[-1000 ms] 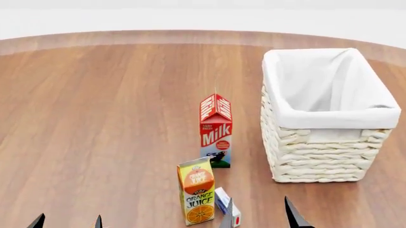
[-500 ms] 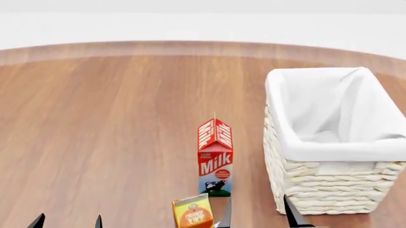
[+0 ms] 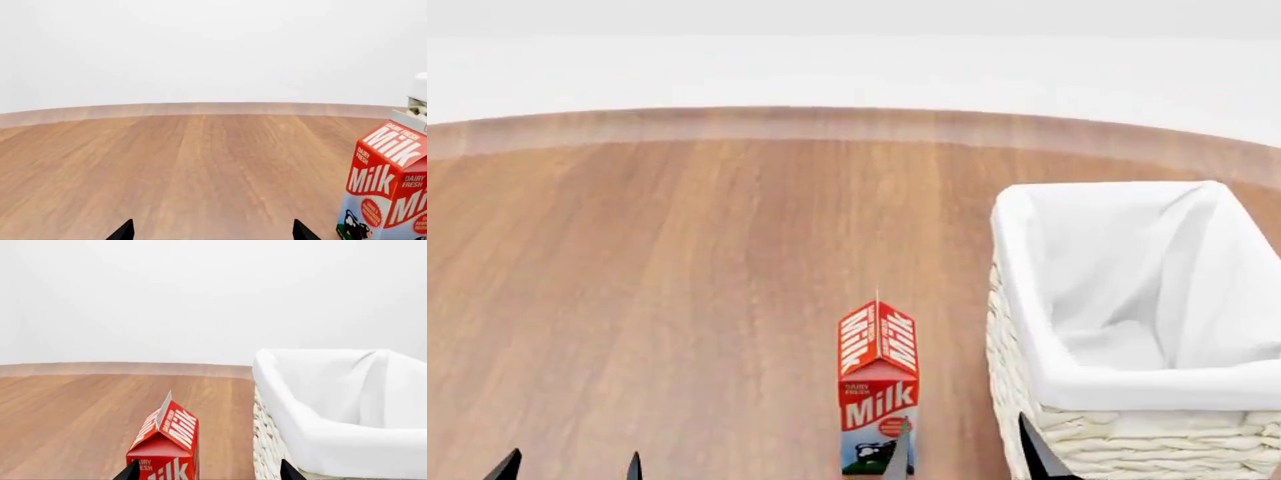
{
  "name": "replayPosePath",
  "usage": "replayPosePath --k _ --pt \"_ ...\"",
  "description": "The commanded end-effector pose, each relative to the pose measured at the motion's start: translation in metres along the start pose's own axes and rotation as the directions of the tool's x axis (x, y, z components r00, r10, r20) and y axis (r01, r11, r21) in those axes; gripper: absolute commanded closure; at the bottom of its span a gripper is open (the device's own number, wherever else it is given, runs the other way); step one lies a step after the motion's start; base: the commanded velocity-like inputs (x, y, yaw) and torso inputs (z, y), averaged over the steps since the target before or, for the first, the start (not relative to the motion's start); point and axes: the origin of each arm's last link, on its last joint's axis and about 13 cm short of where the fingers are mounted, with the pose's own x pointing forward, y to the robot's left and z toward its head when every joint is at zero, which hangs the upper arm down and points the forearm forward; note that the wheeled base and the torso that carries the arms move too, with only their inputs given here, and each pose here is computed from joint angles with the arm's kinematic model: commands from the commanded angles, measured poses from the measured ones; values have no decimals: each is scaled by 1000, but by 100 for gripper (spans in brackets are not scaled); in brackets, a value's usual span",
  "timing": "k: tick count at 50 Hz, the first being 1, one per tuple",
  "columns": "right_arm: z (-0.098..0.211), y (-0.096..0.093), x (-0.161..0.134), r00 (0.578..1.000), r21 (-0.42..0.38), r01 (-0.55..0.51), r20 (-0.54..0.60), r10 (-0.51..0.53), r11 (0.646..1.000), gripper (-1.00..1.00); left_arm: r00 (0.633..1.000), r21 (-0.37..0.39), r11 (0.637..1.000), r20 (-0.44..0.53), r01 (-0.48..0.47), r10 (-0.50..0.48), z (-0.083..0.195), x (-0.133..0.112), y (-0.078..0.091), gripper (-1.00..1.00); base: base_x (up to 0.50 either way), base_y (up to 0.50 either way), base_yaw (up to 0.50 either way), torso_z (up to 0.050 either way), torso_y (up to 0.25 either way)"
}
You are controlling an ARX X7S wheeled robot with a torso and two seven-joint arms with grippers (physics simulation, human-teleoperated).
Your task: Pick up the orange juice, and put it in the basket.
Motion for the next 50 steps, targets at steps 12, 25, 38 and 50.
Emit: replayPosePath --k 12,25,38,50 --pt "20 11 -40 998 47 -68 11 67 997 -100 1000 0 1000 -1 0 0 0 0 0 -100 0 0 0 0 0" --pt "11 36 -84 975 43 -221 3 221 974 -100 1000 0 1000 -1 0 0 0 0 0 -100 0 0 0 0 0" --pt "13 42 -89 966 29 -258 6 258 966 -100 1000 0 1000 -1 0 0 0 0 0 -100 0 0 0 0 0" --pt "11 48 -98 955 33 -296 3 296 955 -100 1000 0 1000 -1 0 0 0 0 0 -100 0 0 0 0 0"
